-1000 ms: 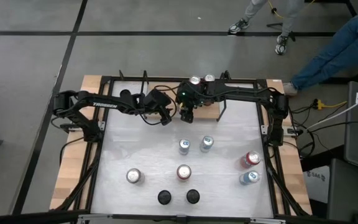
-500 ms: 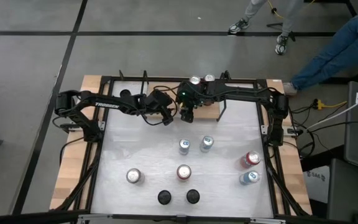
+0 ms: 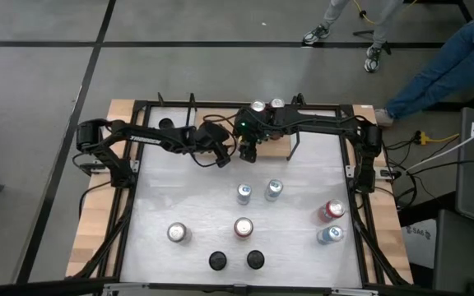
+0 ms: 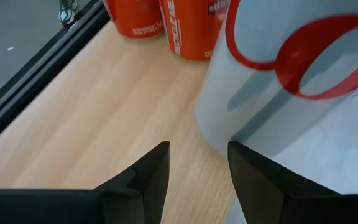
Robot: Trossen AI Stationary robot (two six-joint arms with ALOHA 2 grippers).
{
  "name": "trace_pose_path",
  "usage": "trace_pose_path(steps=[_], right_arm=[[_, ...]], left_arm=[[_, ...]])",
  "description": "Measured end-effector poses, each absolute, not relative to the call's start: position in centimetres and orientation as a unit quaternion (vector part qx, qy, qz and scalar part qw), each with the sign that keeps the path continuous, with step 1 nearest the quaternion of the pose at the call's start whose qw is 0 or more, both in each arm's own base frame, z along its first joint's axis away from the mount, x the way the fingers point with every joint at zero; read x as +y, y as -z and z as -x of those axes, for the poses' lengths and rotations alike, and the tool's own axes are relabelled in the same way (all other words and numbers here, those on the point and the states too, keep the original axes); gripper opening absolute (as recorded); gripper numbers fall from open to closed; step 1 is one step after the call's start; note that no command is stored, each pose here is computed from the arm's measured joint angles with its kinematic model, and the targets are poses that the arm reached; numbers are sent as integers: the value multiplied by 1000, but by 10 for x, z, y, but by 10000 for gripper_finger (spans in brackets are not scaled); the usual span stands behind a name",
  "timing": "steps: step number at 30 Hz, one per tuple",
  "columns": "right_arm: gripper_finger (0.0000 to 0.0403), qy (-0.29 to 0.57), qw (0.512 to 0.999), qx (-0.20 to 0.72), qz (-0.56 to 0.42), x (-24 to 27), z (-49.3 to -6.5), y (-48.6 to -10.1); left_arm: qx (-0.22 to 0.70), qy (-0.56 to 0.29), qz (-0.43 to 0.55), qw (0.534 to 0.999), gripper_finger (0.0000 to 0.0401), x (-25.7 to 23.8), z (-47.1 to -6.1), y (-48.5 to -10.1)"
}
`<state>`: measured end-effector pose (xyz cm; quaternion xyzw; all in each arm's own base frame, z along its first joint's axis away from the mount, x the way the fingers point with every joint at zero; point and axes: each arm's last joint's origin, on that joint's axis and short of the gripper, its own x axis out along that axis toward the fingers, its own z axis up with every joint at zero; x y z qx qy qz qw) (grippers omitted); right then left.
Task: Place canned beverage on shelf
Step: Put the red and silver soda can on the shelf
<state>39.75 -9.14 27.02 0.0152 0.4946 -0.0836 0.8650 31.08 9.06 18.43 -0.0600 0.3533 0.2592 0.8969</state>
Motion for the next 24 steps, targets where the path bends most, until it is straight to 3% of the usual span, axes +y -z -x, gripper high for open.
trace_pose_path(steps=[24], right_arm=[[294,84,866,493,-14,-91,-398,-270]], left_arm=[[352,-261,72,896,163,90,-314,-179]])
